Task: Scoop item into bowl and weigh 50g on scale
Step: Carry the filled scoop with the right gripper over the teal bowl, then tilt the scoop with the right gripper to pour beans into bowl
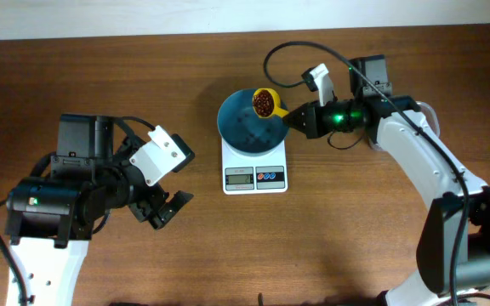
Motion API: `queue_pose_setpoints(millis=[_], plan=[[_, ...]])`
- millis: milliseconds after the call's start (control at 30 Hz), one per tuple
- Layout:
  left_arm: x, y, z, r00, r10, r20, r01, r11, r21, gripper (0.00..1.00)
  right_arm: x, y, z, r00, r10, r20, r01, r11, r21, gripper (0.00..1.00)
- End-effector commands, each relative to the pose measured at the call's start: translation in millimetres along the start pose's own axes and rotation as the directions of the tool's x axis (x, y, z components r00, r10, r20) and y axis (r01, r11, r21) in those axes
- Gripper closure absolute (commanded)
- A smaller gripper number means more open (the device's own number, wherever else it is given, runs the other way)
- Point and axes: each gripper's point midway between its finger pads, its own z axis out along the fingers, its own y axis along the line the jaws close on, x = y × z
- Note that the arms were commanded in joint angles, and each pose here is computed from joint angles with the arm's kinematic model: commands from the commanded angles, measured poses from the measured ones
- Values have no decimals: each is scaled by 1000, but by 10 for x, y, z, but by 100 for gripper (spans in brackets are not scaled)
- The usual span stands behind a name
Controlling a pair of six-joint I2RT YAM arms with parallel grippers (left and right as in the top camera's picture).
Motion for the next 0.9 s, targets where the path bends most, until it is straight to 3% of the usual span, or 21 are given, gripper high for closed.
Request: queue_pose_setpoints(millis=[0, 433, 567, 867], plan=[[-61, 9, -40, 1000, -10, 23, 10, 1000, 0, 1, -77, 70, -71, 996, -84, 6, 83, 992, 95, 96], [-61, 9, -40, 1000, -10, 23, 10, 1000, 0, 1, -52, 160, -108, 995, -102, -13, 103, 985, 135, 96], [-61, 9, -40, 1000, -10, 23, 10, 1000, 0, 1, -120, 195, -293, 991, -130, 8, 126, 969, 213, 96], [-61, 9, -40, 1000, -10, 23, 10, 1000, 0, 1, -30, 215, -208, 989, -141, -44, 148, 951, 271, 96]])
